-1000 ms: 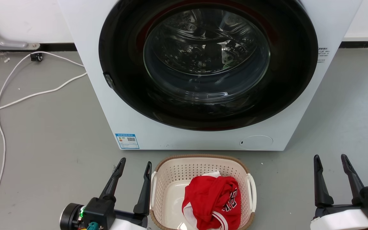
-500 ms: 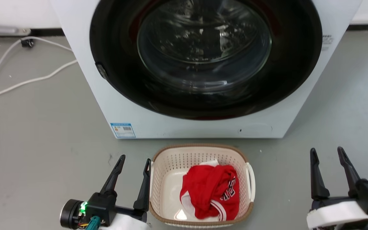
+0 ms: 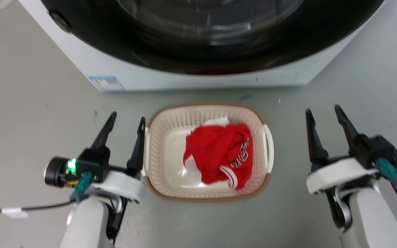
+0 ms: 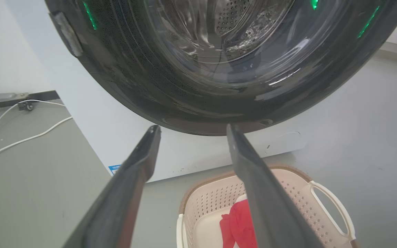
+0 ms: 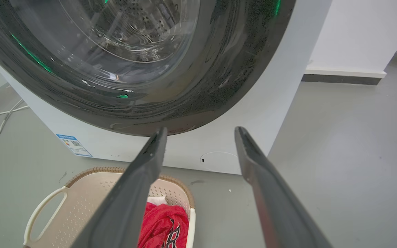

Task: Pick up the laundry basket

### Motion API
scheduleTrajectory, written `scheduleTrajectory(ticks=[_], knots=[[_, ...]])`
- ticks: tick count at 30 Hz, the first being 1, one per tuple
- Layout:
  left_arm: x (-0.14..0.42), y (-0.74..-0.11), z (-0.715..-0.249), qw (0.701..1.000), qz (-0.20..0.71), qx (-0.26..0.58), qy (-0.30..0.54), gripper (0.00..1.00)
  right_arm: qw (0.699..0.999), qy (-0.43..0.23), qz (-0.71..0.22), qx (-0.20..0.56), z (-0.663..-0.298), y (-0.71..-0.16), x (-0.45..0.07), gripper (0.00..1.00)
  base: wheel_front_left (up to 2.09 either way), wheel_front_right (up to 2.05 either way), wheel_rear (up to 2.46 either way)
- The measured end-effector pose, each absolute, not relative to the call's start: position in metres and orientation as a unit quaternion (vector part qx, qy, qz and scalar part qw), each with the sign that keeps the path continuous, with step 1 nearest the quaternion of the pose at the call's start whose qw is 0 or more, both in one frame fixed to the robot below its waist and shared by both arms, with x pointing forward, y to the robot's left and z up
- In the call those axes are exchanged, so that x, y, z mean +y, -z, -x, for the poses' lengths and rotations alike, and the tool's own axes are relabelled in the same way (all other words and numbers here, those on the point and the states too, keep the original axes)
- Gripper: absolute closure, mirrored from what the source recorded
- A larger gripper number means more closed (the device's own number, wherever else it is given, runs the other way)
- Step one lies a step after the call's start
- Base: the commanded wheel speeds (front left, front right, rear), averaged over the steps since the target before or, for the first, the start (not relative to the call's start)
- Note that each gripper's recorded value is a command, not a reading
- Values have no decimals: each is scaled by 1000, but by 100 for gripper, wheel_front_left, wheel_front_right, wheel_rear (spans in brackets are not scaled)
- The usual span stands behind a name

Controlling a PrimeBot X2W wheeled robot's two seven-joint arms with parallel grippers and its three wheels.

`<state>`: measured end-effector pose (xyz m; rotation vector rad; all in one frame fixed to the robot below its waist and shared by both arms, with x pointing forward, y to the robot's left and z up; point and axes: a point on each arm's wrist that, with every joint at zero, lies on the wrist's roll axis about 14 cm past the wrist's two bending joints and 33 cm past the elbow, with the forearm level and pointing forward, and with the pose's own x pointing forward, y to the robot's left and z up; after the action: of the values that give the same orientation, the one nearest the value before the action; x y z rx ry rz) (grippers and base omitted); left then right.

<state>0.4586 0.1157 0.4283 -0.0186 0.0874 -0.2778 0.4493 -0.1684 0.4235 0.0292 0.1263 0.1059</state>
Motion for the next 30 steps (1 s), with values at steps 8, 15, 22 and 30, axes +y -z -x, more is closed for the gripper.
scheduleTrajectory(ticks=[8, 15, 22, 30], knots=[[116, -333, -490, 974, -4, 154, 163, 0, 982, -59, -14, 178, -476, -338, -167, 0, 0, 0, 0], [121, -252, -489, 948, -16, 267, 175, 0, 955, -58, -28, 289, -472, -271, -166, 0, 0, 0, 0], [125, -201, -485, 916, -25, 356, 183, 0, 926, -61, -39, 370, -466, -227, -163, 0, 0, 0, 0], [127, -167, -477, 879, -32, 434, 195, 0, 888, -77, -43, 451, -460, -192, -152, 0, 0, 0, 0]])
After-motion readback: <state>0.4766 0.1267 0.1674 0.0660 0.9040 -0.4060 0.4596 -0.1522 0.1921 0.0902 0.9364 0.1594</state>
